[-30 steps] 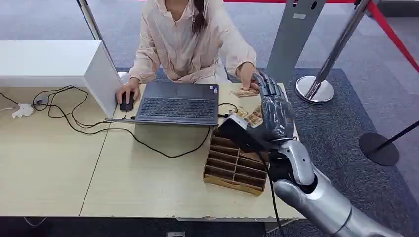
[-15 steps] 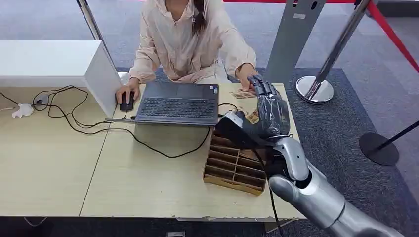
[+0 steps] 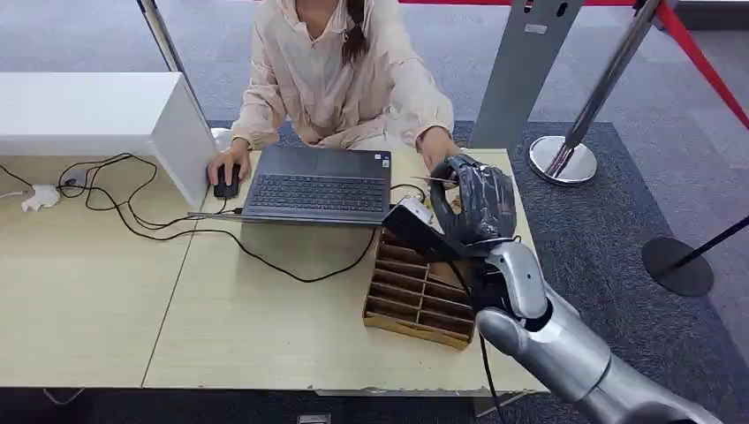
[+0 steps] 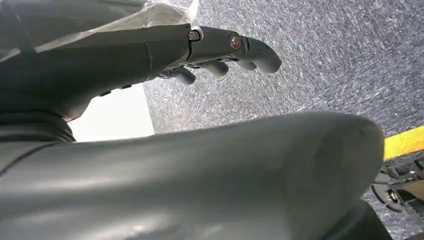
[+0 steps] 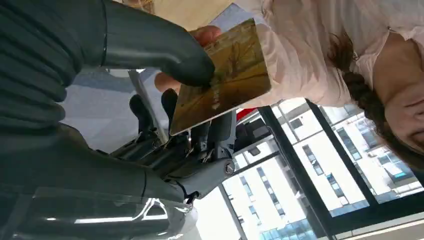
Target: Pass the card to the sensor for recognition and then transmit it.
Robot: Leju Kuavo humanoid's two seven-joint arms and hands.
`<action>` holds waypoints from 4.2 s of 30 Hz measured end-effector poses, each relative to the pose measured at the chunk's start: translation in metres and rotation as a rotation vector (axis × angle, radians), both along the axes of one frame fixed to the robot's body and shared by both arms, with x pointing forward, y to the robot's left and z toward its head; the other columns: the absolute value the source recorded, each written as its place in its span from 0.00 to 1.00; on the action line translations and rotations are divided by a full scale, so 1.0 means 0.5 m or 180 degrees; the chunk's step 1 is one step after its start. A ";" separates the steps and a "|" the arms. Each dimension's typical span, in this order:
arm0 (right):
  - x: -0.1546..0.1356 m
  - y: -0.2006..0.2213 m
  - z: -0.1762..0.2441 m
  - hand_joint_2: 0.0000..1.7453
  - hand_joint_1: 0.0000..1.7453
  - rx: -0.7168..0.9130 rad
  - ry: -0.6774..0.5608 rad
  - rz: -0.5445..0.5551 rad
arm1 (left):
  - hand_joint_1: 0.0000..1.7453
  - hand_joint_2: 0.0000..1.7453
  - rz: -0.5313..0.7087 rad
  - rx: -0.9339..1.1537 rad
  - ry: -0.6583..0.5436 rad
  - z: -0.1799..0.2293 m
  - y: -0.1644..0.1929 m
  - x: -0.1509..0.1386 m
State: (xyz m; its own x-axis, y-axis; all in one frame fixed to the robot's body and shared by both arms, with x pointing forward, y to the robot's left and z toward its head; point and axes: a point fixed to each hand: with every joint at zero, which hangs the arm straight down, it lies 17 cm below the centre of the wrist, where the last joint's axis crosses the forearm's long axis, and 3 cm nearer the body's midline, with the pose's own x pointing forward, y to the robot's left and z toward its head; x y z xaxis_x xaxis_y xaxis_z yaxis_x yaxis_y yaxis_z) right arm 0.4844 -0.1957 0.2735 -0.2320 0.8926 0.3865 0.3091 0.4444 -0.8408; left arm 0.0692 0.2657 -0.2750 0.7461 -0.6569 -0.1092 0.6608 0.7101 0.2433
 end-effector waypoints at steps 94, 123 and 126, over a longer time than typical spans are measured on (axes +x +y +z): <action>-0.244 -0.337 -0.310 1.00 0.77 0.1115 0.0586 -0.1395 | 0.00 0.00 0.0422 0.0165 0.0094 0.002 0.011 -0.029; -0.270 -0.317 -0.453 1.00 0.80 0.1146 0.1088 -0.1528 | 0.00 0.00 0.0459 0.0143 0.0121 0.003 0.000 -0.033; -0.265 -0.323 -0.434 1.00 0.80 0.1102 0.0993 -0.1529 | 0.00 0.00 0.0448 0.0129 0.0134 0.002 -0.002 -0.034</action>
State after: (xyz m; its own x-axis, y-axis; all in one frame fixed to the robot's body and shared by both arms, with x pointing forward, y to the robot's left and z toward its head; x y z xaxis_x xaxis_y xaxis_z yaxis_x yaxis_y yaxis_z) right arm 0.3519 -0.3574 0.0566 0.3294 0.6813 0.6537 0.3056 0.5781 -0.7566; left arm 0.0522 0.2647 -0.2738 0.8247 -0.5405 -0.1666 0.5656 0.7866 0.2478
